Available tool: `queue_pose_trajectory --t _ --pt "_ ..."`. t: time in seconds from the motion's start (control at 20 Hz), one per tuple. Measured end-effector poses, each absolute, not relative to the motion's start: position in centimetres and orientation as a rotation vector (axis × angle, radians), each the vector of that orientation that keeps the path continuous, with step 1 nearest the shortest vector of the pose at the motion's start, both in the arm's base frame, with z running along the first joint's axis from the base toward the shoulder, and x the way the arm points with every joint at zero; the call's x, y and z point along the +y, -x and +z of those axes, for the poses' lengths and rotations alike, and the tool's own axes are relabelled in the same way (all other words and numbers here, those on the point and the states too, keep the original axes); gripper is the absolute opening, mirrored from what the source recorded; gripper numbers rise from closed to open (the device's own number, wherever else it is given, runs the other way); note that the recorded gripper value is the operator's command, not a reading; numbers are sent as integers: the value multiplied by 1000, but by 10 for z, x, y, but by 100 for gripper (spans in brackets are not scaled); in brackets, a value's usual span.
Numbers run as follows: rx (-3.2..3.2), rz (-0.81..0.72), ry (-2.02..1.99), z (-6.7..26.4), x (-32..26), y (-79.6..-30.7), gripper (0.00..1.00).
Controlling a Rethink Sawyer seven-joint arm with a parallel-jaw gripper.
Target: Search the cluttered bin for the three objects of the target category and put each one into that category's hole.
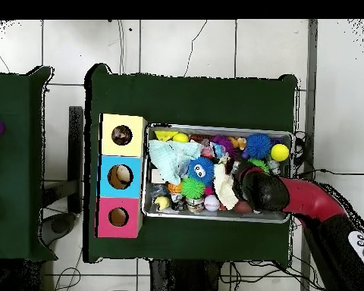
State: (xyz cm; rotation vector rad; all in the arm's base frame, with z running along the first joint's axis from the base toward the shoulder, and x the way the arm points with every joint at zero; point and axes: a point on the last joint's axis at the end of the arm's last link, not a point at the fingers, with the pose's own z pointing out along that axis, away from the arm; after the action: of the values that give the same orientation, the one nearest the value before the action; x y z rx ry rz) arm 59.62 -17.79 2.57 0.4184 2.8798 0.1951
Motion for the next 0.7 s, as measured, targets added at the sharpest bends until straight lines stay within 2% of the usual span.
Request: queue_pose_trajectory --t 0.25,0.3,0.55,0.6,0.7 --pt "2854 192 -423 50 -166 -617 0" --pt "2841 187 -424 65 -159 -627 0" --pt "2821 177 -416 101 -140 -647 0" --pt "2817 175 -413 118 -131 -653 0" --pt "2817 173 -409 127 -124 -657 0"
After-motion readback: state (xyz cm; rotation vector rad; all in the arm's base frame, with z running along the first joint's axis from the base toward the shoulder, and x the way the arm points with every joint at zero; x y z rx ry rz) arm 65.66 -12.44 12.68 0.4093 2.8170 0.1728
